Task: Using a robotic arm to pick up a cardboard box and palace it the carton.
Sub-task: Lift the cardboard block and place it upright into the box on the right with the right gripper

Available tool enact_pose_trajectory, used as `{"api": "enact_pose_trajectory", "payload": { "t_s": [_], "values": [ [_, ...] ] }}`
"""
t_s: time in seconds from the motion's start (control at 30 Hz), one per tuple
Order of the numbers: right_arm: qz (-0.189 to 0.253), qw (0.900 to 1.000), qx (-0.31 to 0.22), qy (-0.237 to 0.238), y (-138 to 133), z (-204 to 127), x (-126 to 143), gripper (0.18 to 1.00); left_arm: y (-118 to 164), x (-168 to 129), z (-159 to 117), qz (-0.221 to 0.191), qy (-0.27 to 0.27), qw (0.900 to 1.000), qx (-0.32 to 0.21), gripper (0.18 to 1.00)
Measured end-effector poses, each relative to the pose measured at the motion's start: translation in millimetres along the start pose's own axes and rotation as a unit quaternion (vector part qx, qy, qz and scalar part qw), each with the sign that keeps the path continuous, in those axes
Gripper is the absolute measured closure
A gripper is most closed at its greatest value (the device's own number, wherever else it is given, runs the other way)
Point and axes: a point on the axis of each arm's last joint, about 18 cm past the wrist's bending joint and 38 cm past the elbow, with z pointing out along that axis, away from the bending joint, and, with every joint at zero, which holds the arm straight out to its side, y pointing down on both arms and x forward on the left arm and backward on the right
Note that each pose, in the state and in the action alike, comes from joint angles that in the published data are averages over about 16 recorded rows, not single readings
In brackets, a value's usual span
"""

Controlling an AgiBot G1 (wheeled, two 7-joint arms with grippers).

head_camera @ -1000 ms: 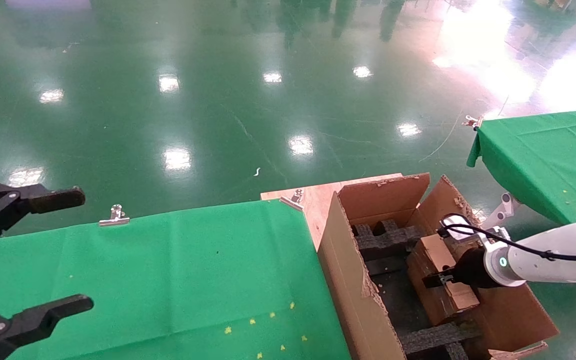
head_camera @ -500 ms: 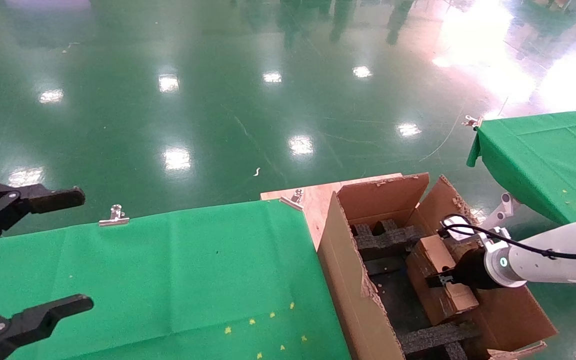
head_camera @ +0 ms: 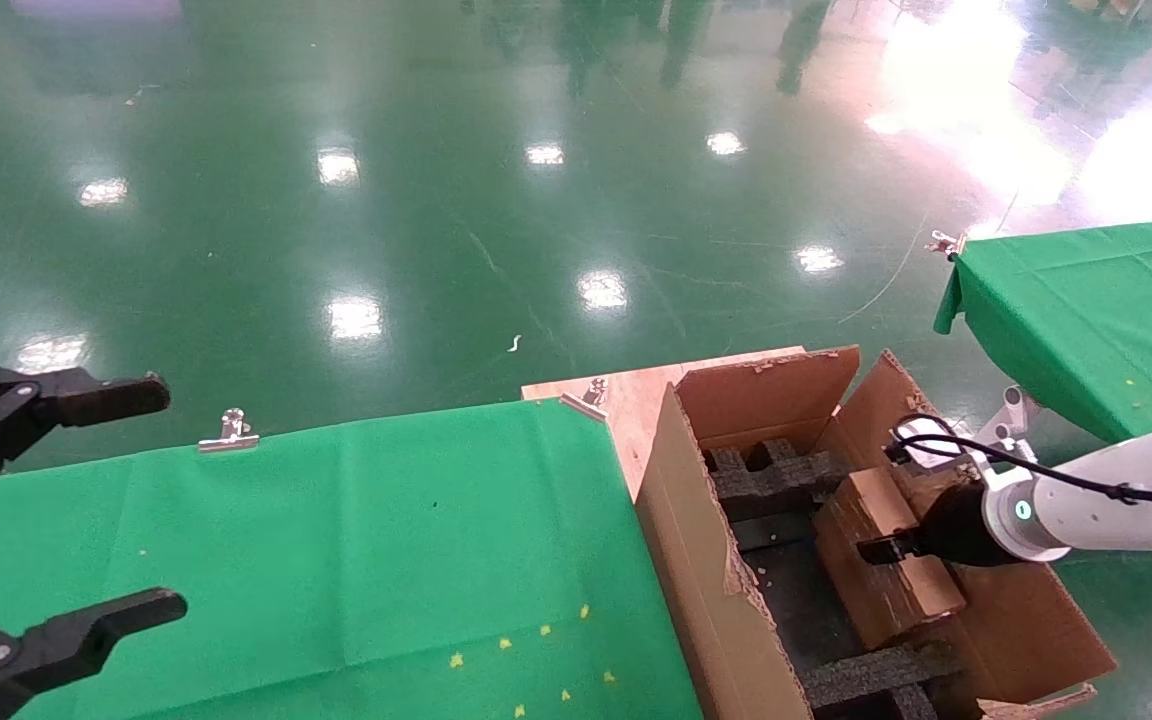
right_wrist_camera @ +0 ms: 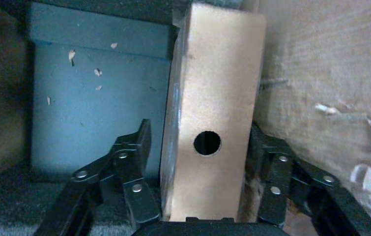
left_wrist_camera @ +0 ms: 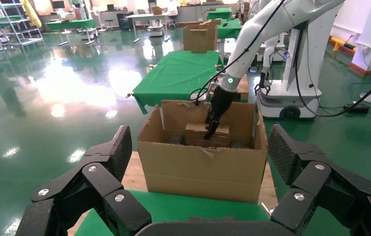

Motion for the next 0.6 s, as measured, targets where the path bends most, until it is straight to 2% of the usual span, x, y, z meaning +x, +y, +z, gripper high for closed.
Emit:
{"api": "enact_pose_trajectory", "payload": {
  "t_s": [0.27,0.43,0.6],
  "values": [
    [-0.001,1.0,0.019,0.004,-11.3,-14.2,4.3,0.416,0.0,0.0,0.0,0.0,0.0,1.0,0.0,0.183],
    [-0.009,0.998,0.055,-0.003,-33.6,-32.8,2.9,0.317,0.0,0.0,0.0,0.0,0.0,1.0,0.0,0.183],
    [-0.028,0.994,0.106,-0.027,-62.3,-62.8,-7.2,0.253,0.0,0.0,0.0,0.0,0.0,1.0,0.0,0.183]
  ]
}}
